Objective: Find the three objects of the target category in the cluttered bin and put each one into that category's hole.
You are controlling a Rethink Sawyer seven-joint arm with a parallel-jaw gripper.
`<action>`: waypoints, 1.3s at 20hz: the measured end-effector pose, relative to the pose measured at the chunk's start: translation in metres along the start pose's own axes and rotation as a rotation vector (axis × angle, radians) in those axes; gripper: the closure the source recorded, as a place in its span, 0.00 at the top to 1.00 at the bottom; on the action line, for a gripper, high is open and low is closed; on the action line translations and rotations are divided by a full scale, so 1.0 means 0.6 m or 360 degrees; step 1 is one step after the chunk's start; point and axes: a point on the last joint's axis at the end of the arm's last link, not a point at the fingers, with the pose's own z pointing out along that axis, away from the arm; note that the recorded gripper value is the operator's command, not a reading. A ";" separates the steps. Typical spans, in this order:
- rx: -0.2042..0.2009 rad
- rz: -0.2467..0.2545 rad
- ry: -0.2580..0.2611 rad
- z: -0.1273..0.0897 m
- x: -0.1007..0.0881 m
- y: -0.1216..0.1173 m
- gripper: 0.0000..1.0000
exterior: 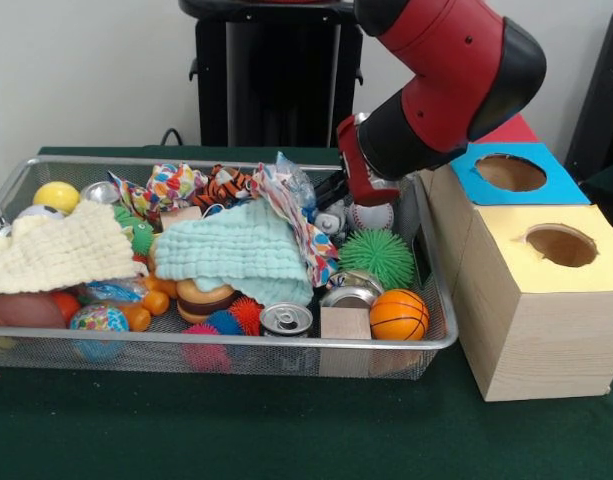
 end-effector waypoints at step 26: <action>0.0189 0.0052 0.0299 -0.138 -0.018 -0.050 1.00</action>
